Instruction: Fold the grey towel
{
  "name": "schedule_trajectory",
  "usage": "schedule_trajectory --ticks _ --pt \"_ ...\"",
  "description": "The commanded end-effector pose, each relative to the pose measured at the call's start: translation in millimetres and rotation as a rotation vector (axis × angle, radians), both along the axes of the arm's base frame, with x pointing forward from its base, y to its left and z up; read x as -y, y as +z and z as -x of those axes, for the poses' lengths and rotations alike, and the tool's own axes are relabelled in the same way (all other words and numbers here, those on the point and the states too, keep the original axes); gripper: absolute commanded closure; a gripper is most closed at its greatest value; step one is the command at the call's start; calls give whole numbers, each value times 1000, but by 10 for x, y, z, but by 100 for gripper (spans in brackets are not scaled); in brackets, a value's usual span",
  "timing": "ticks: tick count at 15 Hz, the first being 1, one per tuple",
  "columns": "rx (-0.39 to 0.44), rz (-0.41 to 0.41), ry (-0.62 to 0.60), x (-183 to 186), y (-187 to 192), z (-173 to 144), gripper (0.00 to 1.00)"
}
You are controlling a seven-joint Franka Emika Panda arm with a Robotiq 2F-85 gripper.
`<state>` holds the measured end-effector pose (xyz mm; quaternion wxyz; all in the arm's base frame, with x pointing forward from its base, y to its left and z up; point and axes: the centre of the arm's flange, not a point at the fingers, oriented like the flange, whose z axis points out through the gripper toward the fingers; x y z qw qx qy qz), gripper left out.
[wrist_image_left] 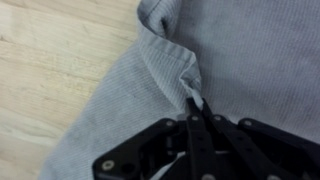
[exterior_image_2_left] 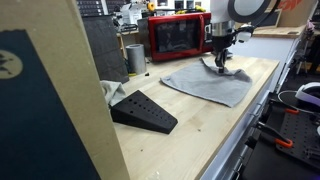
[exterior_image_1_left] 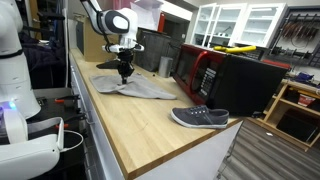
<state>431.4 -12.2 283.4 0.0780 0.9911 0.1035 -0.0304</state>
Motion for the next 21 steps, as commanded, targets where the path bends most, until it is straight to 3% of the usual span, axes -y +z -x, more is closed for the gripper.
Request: schedule_trajectory --ticks 1,11,18,19,21 --pt "-1 -39 64 -352 -19 143 99" --pt "-36 -87 280 -1322 -91 541 99" --pt "-62 -178 368 -1847 -44 761 99" --pt "-67 -179 383 -1861 -57 776 72" --pt "-73 -173 399 -1831 -69 785 64"
